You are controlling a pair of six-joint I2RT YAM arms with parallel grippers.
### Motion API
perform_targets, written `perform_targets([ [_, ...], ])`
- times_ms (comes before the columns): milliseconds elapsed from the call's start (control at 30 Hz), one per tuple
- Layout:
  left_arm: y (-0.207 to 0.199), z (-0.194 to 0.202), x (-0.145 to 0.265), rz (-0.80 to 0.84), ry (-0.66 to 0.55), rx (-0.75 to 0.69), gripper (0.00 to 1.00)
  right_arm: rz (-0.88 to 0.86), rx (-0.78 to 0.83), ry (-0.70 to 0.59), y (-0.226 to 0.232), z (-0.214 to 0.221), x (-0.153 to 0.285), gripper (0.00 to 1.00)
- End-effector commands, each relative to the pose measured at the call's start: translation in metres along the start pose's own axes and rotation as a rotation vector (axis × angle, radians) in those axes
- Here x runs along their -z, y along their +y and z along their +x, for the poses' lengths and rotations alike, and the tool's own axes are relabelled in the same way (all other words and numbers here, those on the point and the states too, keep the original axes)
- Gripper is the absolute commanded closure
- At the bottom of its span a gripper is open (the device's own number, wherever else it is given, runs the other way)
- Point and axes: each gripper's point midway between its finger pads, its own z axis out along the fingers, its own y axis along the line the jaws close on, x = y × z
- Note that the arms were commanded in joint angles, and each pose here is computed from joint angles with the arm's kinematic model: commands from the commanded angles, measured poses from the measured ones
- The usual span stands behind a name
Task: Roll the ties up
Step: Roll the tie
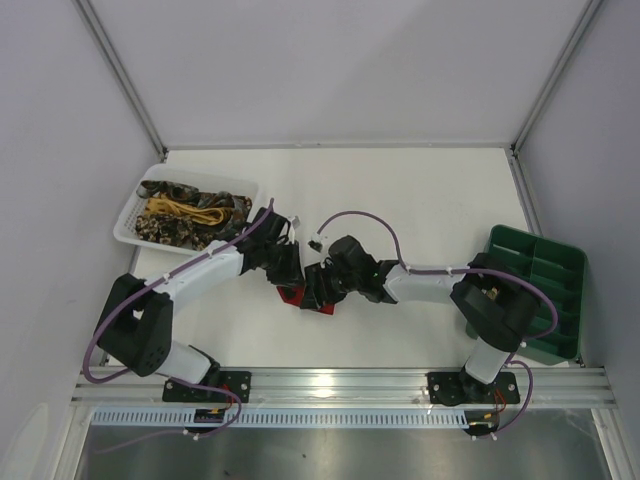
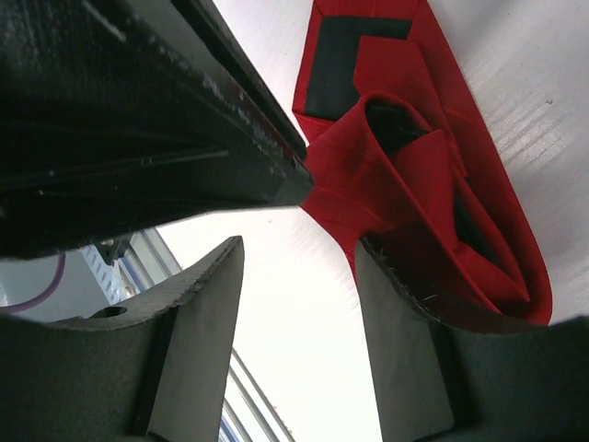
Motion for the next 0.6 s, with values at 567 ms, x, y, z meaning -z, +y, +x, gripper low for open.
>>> perform_targets([
  [567,0.014,-0.002,-0.02,0.008,0.043,0.025,0.85,-0.041,-0.03,-0.041,0.002,-0.017,0.01,0.43],
])
